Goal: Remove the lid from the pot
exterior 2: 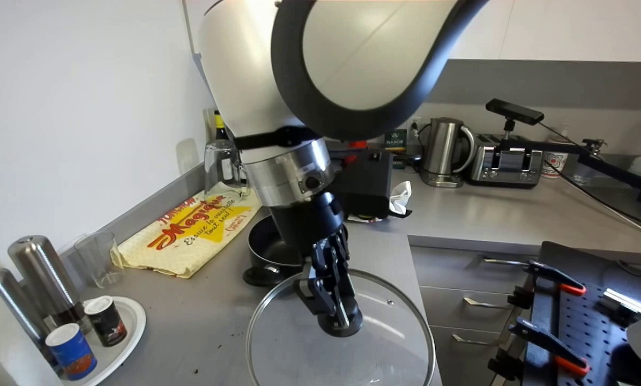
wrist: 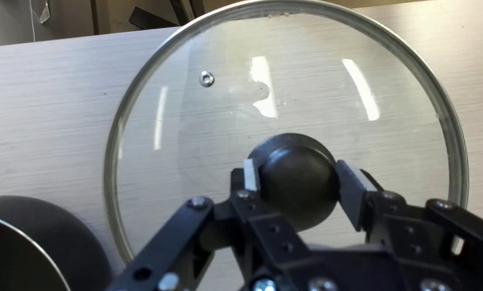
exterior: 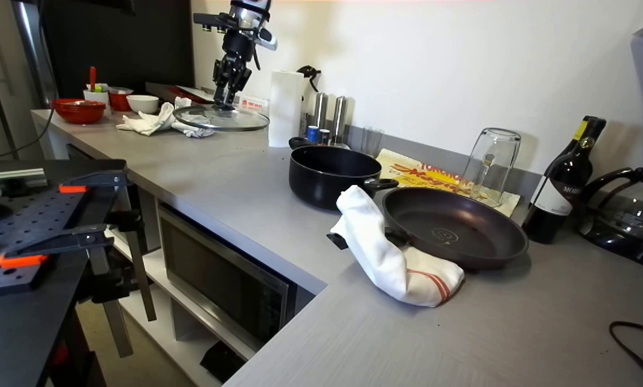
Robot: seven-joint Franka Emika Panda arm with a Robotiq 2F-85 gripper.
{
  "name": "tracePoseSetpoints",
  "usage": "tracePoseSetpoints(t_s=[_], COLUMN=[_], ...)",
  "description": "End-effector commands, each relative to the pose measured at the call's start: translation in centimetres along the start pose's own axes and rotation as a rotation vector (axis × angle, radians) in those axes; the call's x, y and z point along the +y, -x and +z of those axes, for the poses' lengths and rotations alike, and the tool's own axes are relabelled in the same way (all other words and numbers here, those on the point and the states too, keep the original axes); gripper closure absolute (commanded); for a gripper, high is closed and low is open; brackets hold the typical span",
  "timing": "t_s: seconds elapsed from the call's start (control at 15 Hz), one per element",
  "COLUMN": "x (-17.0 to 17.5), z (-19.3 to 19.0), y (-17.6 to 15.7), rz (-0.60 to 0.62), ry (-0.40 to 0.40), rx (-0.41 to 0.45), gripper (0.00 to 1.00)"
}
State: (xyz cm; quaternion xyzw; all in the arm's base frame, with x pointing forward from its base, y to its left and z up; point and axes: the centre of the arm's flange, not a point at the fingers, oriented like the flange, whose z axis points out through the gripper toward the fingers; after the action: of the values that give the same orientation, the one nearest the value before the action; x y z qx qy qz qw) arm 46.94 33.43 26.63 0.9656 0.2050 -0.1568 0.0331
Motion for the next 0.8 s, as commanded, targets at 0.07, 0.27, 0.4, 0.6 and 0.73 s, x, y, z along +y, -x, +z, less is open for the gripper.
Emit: tracePoseSetpoints(t_s=[0.07, 0.27, 0.4, 0.6, 0.73], x=[-0.6, -0.4, -0.5, -0.4, -0.3], z=[2.6, 4.7, 6.0, 7.5, 8.4], y=[1.0, 0.5, 0.1, -0.6, -1.1], rz=[-0.017, -0.032, -0.041, -0.054, -0.065], ry=[-0.013, -0.02, -0.023, -0.03, -0.034], rx=[0.015, -0.002, -0.014, -0.036, -0.044], gripper=[0.75, 0.75, 0.75, 0.75, 0.75])
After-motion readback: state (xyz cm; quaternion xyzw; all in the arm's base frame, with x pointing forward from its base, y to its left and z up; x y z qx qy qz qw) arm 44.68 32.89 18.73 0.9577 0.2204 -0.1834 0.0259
